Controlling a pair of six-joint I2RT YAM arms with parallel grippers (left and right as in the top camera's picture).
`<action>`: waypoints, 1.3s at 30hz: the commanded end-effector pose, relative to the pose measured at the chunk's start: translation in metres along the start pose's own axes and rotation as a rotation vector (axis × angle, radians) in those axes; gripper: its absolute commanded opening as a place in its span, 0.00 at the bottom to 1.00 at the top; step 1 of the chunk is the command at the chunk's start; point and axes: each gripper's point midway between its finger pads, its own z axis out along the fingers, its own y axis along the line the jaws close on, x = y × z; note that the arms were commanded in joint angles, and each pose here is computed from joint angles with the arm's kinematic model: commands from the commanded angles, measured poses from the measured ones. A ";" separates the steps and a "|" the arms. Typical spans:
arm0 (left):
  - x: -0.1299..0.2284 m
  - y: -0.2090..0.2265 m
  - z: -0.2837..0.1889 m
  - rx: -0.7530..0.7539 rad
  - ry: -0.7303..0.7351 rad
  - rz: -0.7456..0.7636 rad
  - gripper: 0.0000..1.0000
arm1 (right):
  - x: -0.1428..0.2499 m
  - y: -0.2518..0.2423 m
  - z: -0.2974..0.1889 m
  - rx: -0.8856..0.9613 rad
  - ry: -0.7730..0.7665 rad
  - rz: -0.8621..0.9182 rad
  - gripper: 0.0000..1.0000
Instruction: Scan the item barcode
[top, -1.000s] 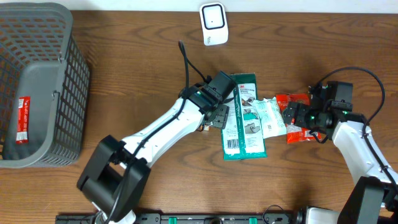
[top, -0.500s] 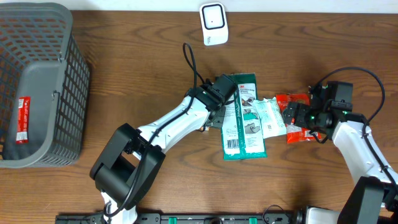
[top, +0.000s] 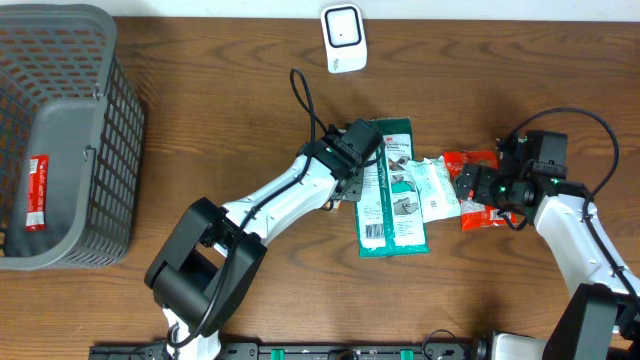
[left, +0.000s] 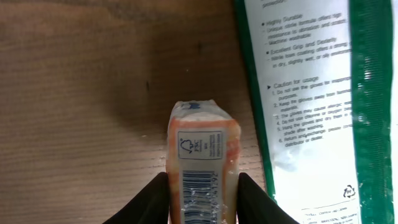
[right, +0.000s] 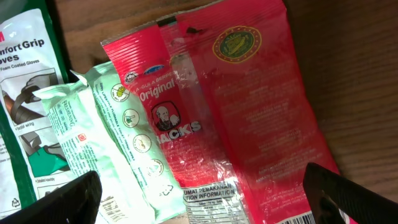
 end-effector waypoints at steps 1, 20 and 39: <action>0.011 0.010 0.012 -0.041 0.031 -0.045 0.34 | -0.006 0.003 -0.004 -0.003 -0.019 -0.013 0.99; 0.006 0.004 0.012 -0.017 0.009 -0.158 0.22 | -0.006 0.003 -0.004 -0.003 -0.019 -0.013 0.99; 0.015 -0.021 0.010 0.034 0.012 -0.113 0.24 | -0.006 0.003 -0.004 -0.003 -0.019 -0.013 0.99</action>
